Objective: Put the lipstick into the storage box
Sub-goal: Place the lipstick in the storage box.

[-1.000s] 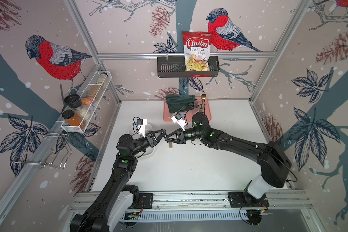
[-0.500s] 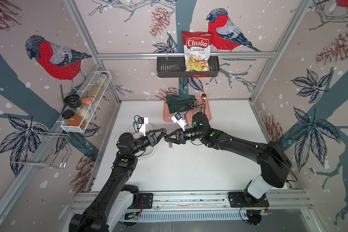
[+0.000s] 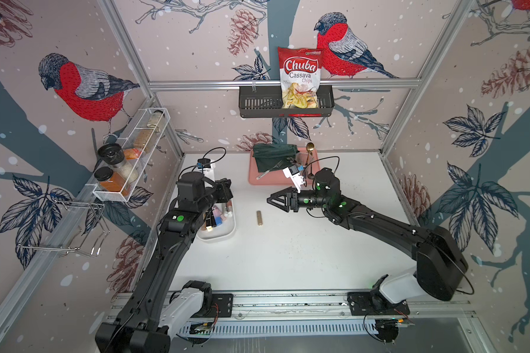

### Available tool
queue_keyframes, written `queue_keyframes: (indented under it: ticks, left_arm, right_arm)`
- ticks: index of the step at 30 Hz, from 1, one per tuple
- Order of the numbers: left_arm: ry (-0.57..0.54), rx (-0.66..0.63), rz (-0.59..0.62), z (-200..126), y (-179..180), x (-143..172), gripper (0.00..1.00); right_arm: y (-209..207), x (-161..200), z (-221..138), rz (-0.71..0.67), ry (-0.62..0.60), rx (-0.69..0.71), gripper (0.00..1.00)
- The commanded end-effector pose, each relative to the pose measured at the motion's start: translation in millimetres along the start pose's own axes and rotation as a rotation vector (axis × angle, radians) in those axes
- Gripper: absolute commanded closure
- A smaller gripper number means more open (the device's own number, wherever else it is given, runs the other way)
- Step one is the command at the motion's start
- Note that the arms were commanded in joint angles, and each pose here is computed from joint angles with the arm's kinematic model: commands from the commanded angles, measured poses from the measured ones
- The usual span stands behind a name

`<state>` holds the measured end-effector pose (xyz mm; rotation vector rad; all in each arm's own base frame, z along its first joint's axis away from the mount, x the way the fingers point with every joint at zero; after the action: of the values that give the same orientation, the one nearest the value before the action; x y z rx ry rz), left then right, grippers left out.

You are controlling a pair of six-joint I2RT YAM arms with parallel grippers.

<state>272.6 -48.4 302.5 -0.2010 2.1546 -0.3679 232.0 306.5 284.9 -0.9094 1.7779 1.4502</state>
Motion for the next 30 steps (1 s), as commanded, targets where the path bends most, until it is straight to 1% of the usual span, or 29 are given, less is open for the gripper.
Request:
queue_keyframes:
  ticks: [1,6,9,14,18,23,30]
  left_arm:
    - [0.078,-0.357,0.151,3.0,33.5,7.2,0.91]
    - [0.073,-0.485,0.194,32.3,44.2,1.7,0.91]
    - [0.087,-0.531,0.223,52.4,49.6,3.6,0.91]
    - [0.132,-0.663,0.274,85.0,65.1,12.1,0.93]
    - [0.129,-0.692,0.289,106.7,70.4,15.4,0.93]
    - [0.128,-0.759,0.340,127.8,79.7,22.0,0.93]
    - [0.157,-0.785,0.370,153.6,90.2,32.7,0.92]
  right_arm:
    - [-3.0,7.9,-0.7,-0.015,0.011,0.023,0.37]
    - [-4.7,19.1,-0.4,-0.006,0.022,0.017,0.37]
    - [-6.2,27.1,-1.4,-0.001,0.030,0.014,0.37]
    - [-11.8,39.8,-4.4,0.016,0.042,0.011,0.37]
    - [-18.3,45.0,-8.6,0.028,0.047,0.014,0.37]
    - [-24.8,46.6,-15.0,0.037,0.043,0.022,0.37]
    - [-33.7,47.2,-18.7,0.053,0.048,0.030,0.37]
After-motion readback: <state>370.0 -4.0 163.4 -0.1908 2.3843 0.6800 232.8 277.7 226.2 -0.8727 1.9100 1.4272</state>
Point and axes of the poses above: each gripper's point midway between its finger pads, its own z axis out along the fingers, its own y axis along the line the jaws close on, x = y × z, the point moved 8 cm from there along -z, back along the fingers, and after that the axes turned 8 degrees about -z, right-handed, at the moved point
